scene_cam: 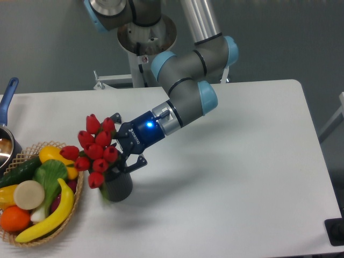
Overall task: Insert the flowers into the vase
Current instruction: 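Push the tulip bunch further down into the vase, then open the gripper to release the tulips in the vase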
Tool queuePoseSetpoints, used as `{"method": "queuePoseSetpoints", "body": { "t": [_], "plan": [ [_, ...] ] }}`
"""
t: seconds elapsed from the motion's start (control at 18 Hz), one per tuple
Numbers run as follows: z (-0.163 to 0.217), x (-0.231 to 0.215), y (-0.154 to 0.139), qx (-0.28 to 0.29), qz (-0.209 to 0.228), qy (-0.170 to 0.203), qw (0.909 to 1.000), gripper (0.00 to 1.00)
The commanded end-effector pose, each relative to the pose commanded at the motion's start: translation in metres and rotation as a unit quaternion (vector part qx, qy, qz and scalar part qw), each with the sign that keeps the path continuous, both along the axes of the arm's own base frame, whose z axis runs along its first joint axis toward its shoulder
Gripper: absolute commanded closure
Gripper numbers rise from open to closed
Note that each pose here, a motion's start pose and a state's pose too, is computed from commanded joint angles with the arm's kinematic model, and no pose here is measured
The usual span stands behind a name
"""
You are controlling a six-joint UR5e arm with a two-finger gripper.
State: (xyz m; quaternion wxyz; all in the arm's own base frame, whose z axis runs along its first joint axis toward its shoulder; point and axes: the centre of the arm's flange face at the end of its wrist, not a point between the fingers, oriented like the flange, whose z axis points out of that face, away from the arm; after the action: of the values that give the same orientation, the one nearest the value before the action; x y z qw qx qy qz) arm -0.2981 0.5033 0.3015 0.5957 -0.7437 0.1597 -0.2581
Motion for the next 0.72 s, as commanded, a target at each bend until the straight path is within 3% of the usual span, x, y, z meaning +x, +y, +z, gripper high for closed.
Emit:
{"method": "queuePoseSetpoints", "body": {
  "t": [0.11, 0.28, 0.72],
  "plan": [
    [0.007, -0.003, -0.004, 0.005, 0.004, 0.008, 0.9999, 0.0],
    [0.013, -0.008, -0.015, -0.035, 0.017, 0.054, 0.9978, 0.0],
    [0.01, -0.005, -0.015, -0.068, 0.017, 0.087, 0.9937, 0.0]
  ]
}}
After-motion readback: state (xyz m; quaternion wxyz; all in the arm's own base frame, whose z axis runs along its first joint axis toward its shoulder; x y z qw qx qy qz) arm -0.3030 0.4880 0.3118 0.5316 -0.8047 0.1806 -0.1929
